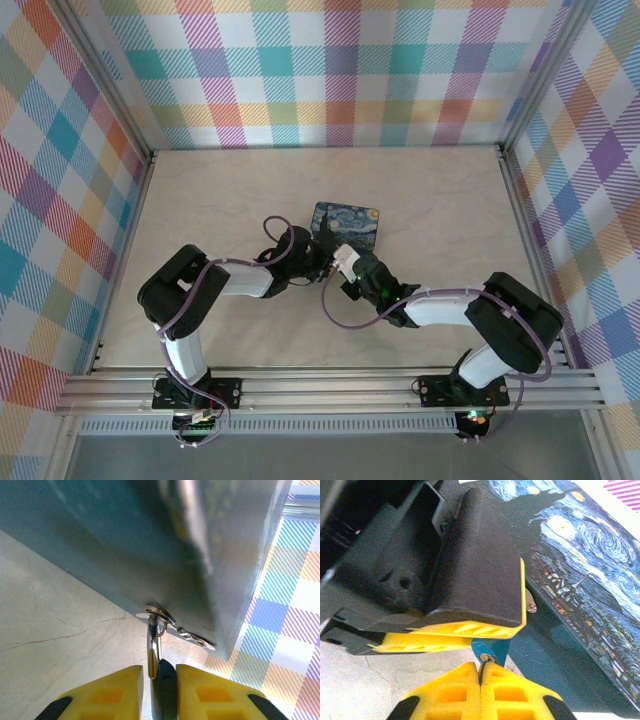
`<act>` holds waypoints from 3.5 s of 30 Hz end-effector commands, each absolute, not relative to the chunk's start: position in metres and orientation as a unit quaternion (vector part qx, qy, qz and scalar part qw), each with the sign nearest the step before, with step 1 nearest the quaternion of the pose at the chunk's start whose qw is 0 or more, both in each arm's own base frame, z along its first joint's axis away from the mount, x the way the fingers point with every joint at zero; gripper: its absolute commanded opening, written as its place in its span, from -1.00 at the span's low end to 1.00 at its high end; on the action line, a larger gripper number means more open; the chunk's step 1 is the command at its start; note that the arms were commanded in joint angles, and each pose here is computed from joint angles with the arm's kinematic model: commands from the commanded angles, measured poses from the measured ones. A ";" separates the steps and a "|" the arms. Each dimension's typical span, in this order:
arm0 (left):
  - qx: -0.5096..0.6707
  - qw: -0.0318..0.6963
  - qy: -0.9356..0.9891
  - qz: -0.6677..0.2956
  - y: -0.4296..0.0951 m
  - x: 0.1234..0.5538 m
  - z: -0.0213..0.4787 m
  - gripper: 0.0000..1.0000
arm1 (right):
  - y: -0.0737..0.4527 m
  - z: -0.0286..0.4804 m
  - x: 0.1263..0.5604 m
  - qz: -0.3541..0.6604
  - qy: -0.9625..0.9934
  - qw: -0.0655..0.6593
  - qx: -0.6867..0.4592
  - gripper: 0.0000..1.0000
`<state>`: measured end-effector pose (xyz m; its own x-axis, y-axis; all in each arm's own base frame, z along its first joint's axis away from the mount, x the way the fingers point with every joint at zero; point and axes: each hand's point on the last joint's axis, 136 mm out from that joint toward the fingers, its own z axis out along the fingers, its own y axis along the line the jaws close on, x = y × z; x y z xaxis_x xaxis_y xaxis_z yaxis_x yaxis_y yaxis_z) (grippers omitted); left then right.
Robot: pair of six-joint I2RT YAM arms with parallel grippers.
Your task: Unlock a padlock with a key
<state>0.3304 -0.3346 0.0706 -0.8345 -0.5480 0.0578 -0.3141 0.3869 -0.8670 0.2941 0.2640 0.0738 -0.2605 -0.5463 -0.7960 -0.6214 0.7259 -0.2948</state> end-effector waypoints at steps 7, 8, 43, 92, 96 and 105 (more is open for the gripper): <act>-0.243 0.133 0.826 -0.490 -0.331 0.329 0.081 -0.24 | 0.257 0.073 0.303 0.033 0.804 0.496 -0.326 -1.00; -0.242 0.135 0.826 -0.490 -0.329 0.330 0.082 -0.16 | 0.257 0.073 0.303 0.034 0.805 0.496 -0.324 -1.00; -0.201 0.254 0.859 -0.397 -0.240 0.332 0.130 0.48 | 0.227 0.074 0.294 0.327 0.854 0.403 -0.046 -1.00; -0.180 0.255 0.874 -0.373 -0.241 0.339 0.137 0.51 | 0.181 0.018 0.290 0.341 0.887 0.288 0.120 -0.43; -0.175 0.260 0.872 -0.375 -0.242 0.344 0.146 0.52 | 0.176 0.023 0.287 0.331 0.890 0.293 0.111 -0.28; -0.132 0.263 0.874 -0.386 -0.263 0.363 0.169 0.52 | 0.162 0.060 0.298 0.331 0.879 0.329 0.097 0.34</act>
